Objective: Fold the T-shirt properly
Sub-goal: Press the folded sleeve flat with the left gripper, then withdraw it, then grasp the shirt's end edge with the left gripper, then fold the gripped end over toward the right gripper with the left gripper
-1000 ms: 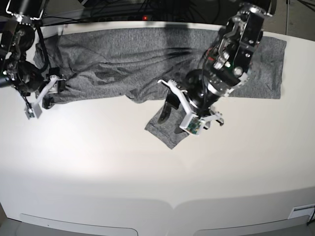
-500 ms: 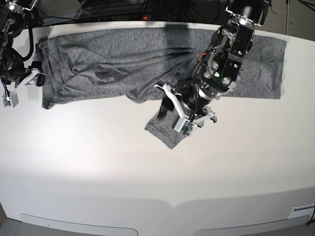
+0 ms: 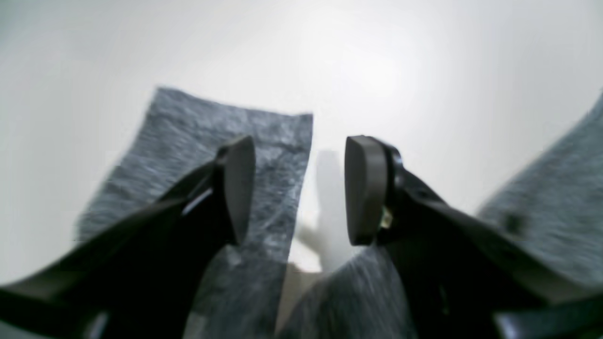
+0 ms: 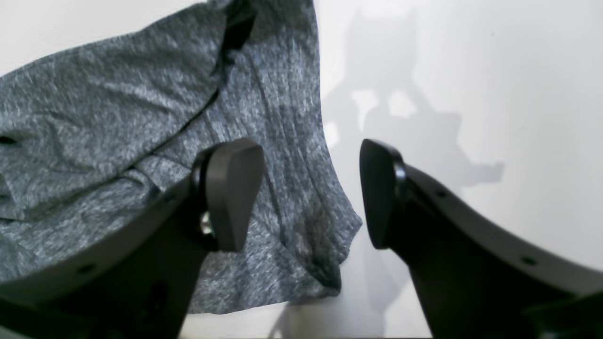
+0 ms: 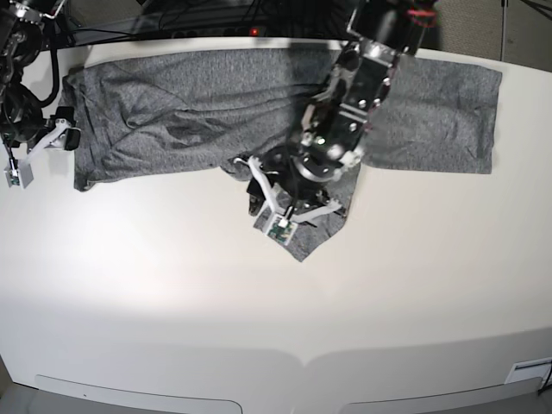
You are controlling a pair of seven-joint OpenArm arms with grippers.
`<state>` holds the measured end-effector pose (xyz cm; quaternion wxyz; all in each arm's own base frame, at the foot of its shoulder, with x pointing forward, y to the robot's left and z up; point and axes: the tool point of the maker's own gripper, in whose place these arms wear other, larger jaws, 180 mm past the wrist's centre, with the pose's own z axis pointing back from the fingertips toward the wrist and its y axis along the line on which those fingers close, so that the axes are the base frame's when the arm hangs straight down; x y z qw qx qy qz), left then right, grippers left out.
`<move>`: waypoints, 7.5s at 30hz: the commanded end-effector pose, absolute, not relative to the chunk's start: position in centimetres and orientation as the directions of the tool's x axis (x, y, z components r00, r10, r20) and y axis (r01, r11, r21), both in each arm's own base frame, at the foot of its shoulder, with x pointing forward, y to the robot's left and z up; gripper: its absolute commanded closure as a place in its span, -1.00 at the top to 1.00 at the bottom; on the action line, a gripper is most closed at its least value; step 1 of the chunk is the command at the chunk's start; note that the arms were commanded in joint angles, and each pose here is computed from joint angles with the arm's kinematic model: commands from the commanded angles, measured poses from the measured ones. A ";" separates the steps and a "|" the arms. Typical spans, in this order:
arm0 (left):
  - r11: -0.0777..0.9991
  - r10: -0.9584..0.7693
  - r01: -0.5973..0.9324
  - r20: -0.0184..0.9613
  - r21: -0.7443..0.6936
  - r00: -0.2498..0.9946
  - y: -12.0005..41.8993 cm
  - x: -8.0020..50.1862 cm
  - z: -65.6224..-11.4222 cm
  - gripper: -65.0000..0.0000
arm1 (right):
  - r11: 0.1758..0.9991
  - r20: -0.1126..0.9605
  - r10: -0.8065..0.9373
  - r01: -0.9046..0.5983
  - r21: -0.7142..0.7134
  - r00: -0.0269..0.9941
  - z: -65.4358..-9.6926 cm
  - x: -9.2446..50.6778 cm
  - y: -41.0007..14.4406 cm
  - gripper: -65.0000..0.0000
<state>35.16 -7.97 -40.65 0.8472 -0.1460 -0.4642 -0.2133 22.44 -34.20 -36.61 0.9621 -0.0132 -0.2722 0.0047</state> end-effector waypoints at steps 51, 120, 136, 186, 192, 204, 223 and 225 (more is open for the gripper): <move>0.926 -0.159 0.376 0.922 0.017 0.352 0.2 30.9 -27.3 -1.00 | 0.999 0.583 0.040 -0.014 -0.050 0.811 -35.0 23.8 -34.6 0.11; 0.938 -0.118 -0.200 0.804 0.283 0.583 30.7 20.6 -35.9 -0.11 | 0.999 0.579 0.040 -0.014 -0.050 0.815 -35.0 23.7 -34.6 0.11; 0.956 0.016 0.189 0.683 -0.225 0.730 29.4 22.9 -37.6 -0.11 | 0.999 0.550 0.039 -0.014 -0.050 0.834 -35.4 23.2 -34.7 0.11; 0.976 0.019 0.089 0.481 -0.200 0.876 31.9 20.8 -44.8 -1.00 | 1.000 0.571 0.024 -0.024 -0.007 0.820 -35.1 23.6 -33.9 0.11; 0.999 0.015 0.013 0.506 -0.051 0.862 35.5 20.8 -44.8 -1.00 | 1.000 0.571 0.024 -0.024 -0.007 0.821 -35.1 23.6 -33.9 0.11; 0.988 0.155 -0.140 0.547 -0.069 0.823 39.4 21.0 -41.5 -1.00 | 1.000 0.572 0.023 -0.024 -0.006 0.820 -35.1 23.6 -33.9 0.11; 0.983 0.022 0.122 0.745 -0.138 0.667 22.4 21.8 -31.1 -1.00 | 0.990 0.532 0.107 -0.139 0.020 0.840 -36.8 24.1 -30.3 0.11; 0.969 0.042 0.152 0.738 -0.193 0.674 19.6 21.3 -32.0 -1.00 | 0.989 0.533 0.110 -0.144 0.021 0.839 -36.8 24.1 -30.2 0.11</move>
